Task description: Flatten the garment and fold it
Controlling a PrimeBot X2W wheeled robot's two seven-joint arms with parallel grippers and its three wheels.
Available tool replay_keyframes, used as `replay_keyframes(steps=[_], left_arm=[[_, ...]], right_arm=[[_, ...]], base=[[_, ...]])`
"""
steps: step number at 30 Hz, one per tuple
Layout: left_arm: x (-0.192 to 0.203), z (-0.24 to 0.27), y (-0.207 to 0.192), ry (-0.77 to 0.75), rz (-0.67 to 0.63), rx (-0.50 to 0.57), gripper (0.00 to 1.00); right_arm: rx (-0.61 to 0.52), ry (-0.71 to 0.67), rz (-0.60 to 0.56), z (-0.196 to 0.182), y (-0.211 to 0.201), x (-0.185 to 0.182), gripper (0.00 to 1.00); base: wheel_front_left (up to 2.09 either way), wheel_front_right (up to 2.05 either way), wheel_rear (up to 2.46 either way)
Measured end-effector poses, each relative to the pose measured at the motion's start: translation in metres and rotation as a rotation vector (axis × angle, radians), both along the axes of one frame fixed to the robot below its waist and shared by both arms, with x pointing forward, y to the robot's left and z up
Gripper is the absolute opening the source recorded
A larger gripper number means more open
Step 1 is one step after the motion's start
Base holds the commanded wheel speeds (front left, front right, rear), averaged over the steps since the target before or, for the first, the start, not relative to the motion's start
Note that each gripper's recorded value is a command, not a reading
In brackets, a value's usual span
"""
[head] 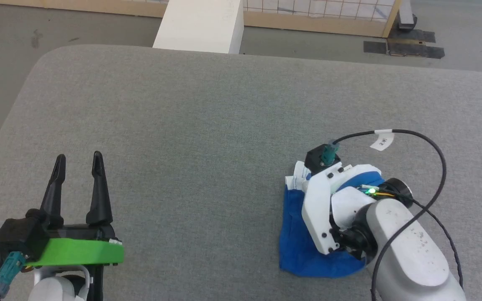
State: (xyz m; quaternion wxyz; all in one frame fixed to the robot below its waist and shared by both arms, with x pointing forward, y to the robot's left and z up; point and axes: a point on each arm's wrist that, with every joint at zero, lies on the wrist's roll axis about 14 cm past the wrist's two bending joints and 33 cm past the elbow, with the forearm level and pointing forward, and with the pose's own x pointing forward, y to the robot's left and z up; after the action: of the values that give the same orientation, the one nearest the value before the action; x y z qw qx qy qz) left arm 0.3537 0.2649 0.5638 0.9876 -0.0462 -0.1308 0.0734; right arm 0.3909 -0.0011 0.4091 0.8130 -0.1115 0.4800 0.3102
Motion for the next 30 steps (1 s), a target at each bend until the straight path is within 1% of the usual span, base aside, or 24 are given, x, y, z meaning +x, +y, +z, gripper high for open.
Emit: replay_keyframes(steps=[1,2,3,5,8,11,13,15,17,20,21,23,26,30], left_arm=[[0.000,-0.001,0.001,0.002,0.002,-0.001,1.00],[-0.001,-0.001,0.001,0.005,0.005,-0.001,1.00],[-0.001,-0.002,0.002,0.007,0.006,-0.001,1.00],[-0.001,-0.002,0.001,0.007,0.005,-0.002,1.00],[0.001,-0.002,-0.001,0.004,-0.005,-0.003,1.00],[0.004,-0.001,-0.005,-0.001,-0.018,-0.006,1.00],[0.006,0.001,-0.009,-0.007,-0.031,-0.007,1.00],[0.008,0.003,-0.012,-0.014,-0.042,-0.006,1.00],[0.011,0.005,-0.016,-0.021,-0.054,-0.002,1.00],[0.013,0.009,-0.021,-0.035,-0.071,0.000,1.00],[0.014,0.011,-0.023,-0.039,-0.075,0.001,1.00],[0.017,0.012,-0.026,-0.045,-0.086,0.001,1.00],[0.019,0.012,-0.030,-0.046,-0.098,0.004,1.00],[0.022,0.009,-0.032,-0.038,-0.105,0.003,1.00]], right_arm=[[-0.001,-0.002,0.006,-0.001,0.002,0.001,0.00],[0.000,-0.006,0.014,-0.003,0.004,0.001,0.54],[-0.002,-0.013,0.023,-0.003,0.007,0.002,1.00],[0.004,-0.040,0.040,0.001,0.012,0.005,1.00],[0.042,-0.093,0.064,0.014,0.022,0.010,1.00],[0.131,-0.148,0.072,0.037,0.034,0.013,1.00],[0.189,-0.193,0.057,0.054,0.036,0.017,1.00],[0.223,-0.246,0.023,0.069,0.031,0.026,1.00],[0.252,-0.328,-0.049,0.089,0.014,0.041,1.00],[0.226,-0.411,-0.181,0.102,-0.028,0.057,1.00],[0.210,-0.417,-0.221,0.100,-0.041,0.059,1.00],[0.128,-0.404,-0.301,0.086,-0.073,0.054,1.00],[0.032,-0.336,-0.372,0.057,-0.105,0.037,1.00],[0.010,-0.240,-0.395,0.024,-0.114,0.016,1.00]], base=[[0.00,0.00,0.00],[0.00,0.00,0.00],[0.00,0.00,0.00],[0.00,0.00,0.00],[0.00,0.00,0.00],[0.00,0.00,0.00],[0.00,0.00,0.00],[0.00,0.00,0.00],[0.00,0.00,0.00],[0.00,0.00,0.00],[0.00,0.00,0.00],[0.00,0.00,0.00],[0.00,0.00,0.00],[0.00,0.00,0.00]])
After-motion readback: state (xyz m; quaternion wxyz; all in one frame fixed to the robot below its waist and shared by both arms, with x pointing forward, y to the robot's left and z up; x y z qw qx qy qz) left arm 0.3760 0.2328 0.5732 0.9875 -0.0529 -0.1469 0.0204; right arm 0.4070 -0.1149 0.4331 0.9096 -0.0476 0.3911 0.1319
